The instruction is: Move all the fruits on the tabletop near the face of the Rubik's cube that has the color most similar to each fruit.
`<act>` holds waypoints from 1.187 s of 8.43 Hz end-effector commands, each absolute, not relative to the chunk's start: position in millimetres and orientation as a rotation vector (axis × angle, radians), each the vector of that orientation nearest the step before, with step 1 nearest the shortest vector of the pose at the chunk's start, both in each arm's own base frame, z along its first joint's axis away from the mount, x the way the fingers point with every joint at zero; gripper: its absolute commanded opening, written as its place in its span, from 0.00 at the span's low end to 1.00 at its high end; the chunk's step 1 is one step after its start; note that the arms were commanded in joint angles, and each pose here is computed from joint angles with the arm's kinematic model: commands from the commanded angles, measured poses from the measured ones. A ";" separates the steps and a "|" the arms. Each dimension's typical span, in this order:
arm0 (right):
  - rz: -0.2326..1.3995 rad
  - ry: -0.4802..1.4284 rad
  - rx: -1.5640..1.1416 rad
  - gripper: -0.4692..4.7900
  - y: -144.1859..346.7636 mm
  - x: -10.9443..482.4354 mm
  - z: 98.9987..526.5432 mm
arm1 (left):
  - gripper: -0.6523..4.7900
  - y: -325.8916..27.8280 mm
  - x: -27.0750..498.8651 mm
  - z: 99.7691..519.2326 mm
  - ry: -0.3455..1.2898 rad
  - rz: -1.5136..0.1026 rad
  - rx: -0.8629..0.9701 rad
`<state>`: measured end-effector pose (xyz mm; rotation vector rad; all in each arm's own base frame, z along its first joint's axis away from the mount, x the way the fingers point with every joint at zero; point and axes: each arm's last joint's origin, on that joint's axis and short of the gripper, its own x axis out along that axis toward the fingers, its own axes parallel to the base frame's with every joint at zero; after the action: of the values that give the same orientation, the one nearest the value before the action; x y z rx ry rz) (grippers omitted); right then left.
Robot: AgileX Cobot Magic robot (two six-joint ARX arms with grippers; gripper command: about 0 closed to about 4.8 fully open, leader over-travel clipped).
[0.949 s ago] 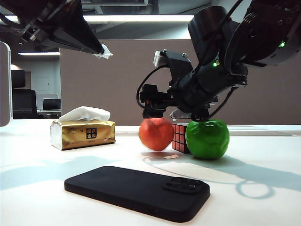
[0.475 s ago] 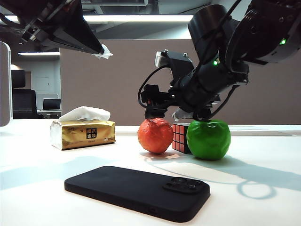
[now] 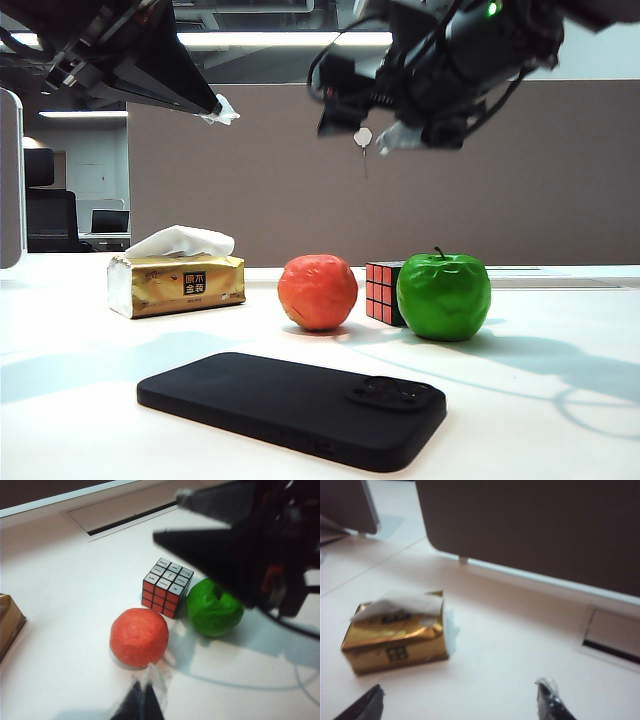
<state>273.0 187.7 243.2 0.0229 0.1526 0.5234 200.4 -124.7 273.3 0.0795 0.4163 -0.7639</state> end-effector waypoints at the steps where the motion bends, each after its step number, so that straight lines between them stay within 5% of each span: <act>1: 0.135 0.056 -0.030 0.15 123.2 231.0 318.0 | 0.11 -121.1 197.9 281.5 0.366 -0.702 0.078; 4: 0.130 -0.020 -0.039 0.09 65.9 155.7 364.8 | 0.11 -80.1 182.0 315.0 0.203 -0.546 0.008; 6: 0.219 -0.059 -0.053 0.09 12.7 41.2 353.7 | 0.11 -51.6 132.1 336.6 0.109 -0.471 0.007; 10: 0.157 -0.106 -0.008 0.09 -5.1 8.9 313.3 | 0.11 -39.5 101.6 327.1 0.102 -0.435 -0.004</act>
<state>9.3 -4.7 317.7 -0.0119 -0.1204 0.1600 105.2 -40.9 328.0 0.0064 0.1019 -0.4418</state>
